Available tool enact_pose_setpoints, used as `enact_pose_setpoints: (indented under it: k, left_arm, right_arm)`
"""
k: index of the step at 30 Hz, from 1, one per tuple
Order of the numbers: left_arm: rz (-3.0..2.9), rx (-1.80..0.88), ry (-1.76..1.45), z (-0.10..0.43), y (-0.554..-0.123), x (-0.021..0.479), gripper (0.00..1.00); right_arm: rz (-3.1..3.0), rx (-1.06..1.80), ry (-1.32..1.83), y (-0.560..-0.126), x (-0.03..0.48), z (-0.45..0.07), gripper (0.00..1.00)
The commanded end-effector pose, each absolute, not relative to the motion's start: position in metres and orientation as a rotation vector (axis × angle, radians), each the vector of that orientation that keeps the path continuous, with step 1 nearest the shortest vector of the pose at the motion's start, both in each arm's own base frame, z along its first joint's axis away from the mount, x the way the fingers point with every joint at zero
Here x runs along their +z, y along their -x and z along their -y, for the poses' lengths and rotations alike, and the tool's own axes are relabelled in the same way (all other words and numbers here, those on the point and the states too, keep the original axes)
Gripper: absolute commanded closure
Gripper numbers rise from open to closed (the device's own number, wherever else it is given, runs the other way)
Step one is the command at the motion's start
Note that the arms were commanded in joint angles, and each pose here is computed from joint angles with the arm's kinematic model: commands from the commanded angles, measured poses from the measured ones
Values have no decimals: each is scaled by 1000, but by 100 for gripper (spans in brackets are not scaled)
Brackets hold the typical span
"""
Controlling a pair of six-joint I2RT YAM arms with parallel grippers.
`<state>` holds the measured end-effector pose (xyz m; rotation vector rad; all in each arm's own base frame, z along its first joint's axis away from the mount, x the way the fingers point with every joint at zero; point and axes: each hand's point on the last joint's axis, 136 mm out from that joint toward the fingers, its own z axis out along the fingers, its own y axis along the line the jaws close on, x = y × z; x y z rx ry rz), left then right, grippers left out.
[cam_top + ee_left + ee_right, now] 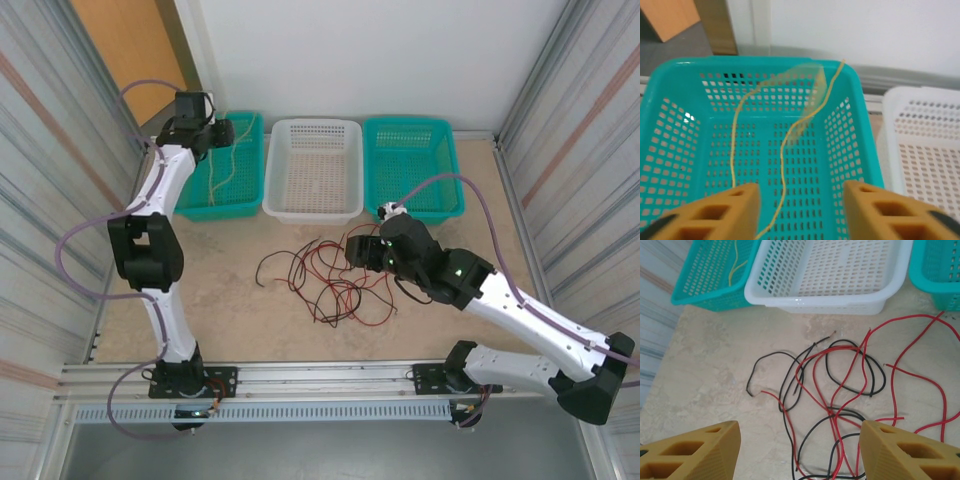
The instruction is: Untangle the cables
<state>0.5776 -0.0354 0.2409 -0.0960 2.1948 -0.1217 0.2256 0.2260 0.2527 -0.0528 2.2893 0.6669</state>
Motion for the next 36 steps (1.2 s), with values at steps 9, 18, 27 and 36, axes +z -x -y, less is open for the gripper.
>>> enact_pose_setpoints:
  k: [9, 18, 27, 36]
  left_arm:
    - [-2154, -162, 158, 26, -506, 293, 12]
    - [-2080, -540, 10, 110, -367, 324, 22]
    - [-2363, -849, -219, 196, -238, 217, 35]
    - [-2367, -892, -150, 198, -239, 207, 39]
  right_arm:
    - [-2361, 547, 16, -234, 243, -218, 31]
    - [-2534, 425, -129, -247, 179, -209, 29]
    - [-2759, 384, -14, -235, 108, -247, 49]
    - [-2853, 256, 36, -217, 70, -250, 57]
